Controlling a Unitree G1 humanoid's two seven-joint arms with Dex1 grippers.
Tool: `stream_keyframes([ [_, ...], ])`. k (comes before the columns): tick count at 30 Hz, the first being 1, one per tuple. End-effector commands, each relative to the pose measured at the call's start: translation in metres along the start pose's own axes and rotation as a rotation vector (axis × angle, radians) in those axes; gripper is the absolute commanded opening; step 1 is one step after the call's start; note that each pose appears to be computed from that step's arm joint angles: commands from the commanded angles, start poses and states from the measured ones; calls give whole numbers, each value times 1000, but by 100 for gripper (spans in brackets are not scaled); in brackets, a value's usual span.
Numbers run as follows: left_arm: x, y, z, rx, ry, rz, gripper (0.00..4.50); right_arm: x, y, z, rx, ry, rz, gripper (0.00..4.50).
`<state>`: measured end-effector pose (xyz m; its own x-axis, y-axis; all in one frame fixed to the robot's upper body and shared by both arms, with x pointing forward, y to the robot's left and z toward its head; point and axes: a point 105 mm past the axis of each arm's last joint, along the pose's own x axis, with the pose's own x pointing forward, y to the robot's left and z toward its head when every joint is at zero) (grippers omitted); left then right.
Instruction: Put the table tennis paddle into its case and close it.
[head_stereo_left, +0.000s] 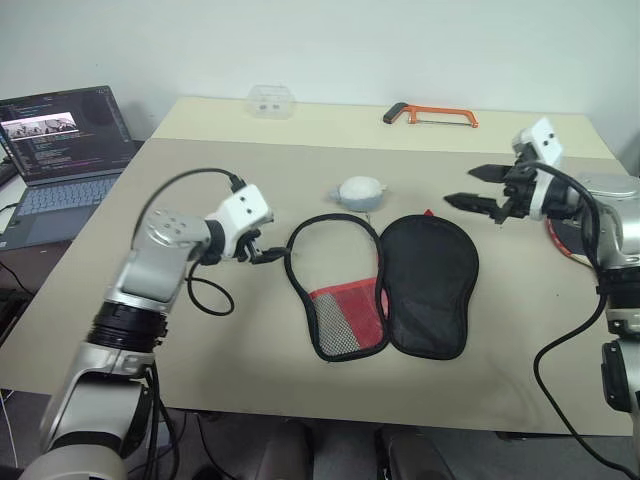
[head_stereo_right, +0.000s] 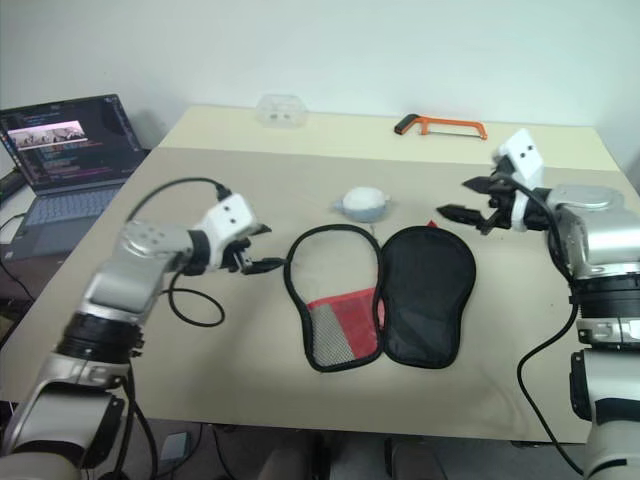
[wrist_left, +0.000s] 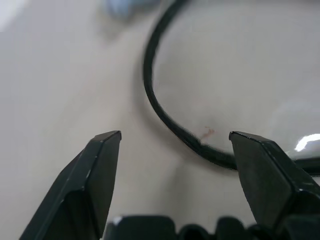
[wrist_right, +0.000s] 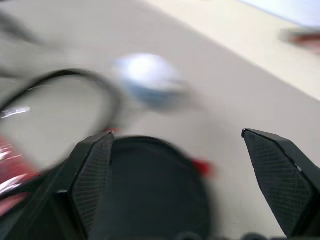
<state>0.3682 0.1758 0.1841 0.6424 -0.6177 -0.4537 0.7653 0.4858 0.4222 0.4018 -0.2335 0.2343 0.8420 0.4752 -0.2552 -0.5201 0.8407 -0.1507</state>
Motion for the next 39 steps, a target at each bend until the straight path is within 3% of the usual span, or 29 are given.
stream_keyframes([
  [1, -28, -10, 31, -5, -124, -101, 378, -37, -53, -2, 105, 10, -380, 450],
  [8, -35, -46, 35, -75, -160, -298, 378, -105, -77, -48, 238, 170, -734, 450],
  [12, -21, -65, 30, -94, -153, -371, 378, -127, -75, -77, 298, 262, -821, 450],
  [14, -12, -70, 30, -93, -155, -394, 378, -129, -72, -97, 340, 303, -841, 450],
  [21, -7, -81, 38, -93, -179, -455, 378, -121, -78, -128, 388, 331, -839, 450],
  [36, -15, -84, 30, -110, -147, -427, 378, -92, -95, -155, 430, 321, -758, 450],
  [39, -15, -85, 27, -110, -134, -418, 382, -89, -97, -161, 441, 322, -768, 388],
])
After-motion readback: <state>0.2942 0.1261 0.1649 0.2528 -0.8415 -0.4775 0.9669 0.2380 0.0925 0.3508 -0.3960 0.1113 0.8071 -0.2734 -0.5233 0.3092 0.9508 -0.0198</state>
